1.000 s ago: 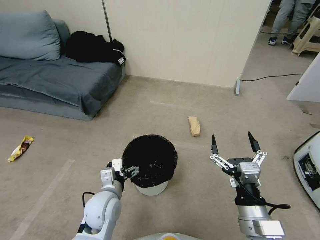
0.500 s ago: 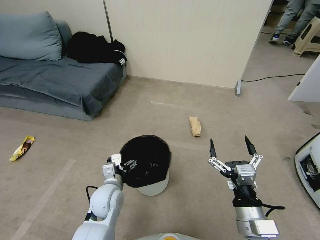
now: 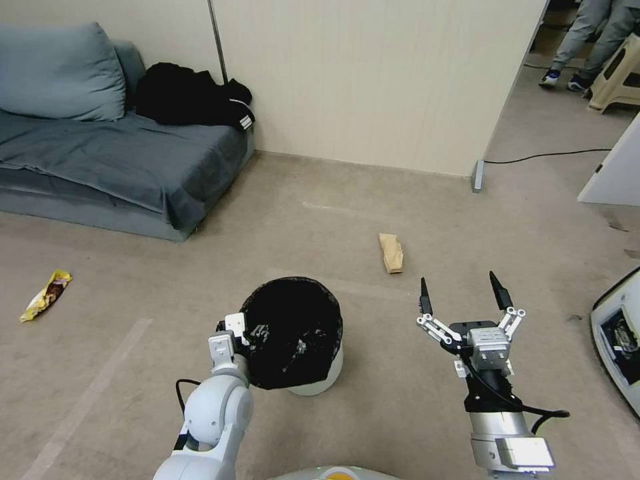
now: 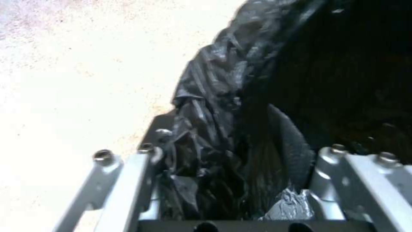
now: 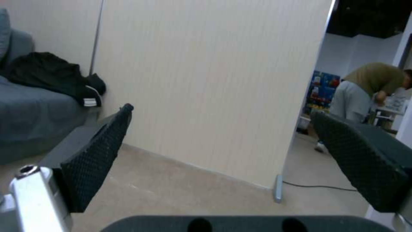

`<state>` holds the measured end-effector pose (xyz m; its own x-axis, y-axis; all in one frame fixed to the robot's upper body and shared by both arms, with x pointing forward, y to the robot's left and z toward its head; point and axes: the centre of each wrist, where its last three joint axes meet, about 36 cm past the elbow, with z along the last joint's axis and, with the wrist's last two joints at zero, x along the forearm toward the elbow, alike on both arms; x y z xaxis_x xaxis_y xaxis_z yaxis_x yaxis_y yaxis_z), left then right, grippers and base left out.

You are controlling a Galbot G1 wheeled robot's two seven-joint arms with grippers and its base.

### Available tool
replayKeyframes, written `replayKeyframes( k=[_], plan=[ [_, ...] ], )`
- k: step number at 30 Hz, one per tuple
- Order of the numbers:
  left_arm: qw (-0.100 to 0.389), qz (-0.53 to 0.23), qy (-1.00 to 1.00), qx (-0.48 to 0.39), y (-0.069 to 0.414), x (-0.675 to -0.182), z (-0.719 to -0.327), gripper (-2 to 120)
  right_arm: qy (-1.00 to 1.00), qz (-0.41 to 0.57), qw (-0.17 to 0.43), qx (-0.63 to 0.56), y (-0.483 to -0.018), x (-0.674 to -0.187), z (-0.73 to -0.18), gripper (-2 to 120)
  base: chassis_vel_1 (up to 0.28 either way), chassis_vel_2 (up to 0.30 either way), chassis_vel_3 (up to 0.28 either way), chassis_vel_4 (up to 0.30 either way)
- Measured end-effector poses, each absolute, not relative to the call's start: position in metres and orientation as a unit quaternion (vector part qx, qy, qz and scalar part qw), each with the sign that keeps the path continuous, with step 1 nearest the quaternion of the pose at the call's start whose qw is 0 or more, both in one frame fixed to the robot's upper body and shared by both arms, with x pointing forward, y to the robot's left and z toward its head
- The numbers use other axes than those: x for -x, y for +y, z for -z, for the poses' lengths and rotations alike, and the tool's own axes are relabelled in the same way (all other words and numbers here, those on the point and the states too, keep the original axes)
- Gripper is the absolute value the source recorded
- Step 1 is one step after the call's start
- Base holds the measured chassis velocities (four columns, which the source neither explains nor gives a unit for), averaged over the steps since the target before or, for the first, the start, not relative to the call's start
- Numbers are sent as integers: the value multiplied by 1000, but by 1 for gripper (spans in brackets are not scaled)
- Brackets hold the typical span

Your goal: Pick up the trash bin, then pick up the garbage from the floor and place it into the trash bin.

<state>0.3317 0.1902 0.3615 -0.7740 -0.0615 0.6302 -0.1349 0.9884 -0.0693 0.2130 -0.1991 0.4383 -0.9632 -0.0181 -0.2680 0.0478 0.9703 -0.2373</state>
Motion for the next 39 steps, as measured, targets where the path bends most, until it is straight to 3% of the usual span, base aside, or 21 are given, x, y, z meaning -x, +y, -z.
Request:
replayKeyframes(
  k=[18,23,30,39],
  plan=[
    [331,-46,-940,-66,181,-309,-374,5,982,93,162,-15,-197,-215,-444,100,0,0,0,0],
    [318,-48,-944,-70,182,-293,-393,3,982,62,176,-11,-194,-221,-447,100,0,0,0,0],
    [237,-38,-966,-97,183,-260,-457,2,979,48,196,11,-190,-228,-442,100,0,0,0,0],
    [201,2,-974,-104,175,-222,-483,2,982,45,181,21,-188,-231,-428,100,0,0,0,0]
  ],
)
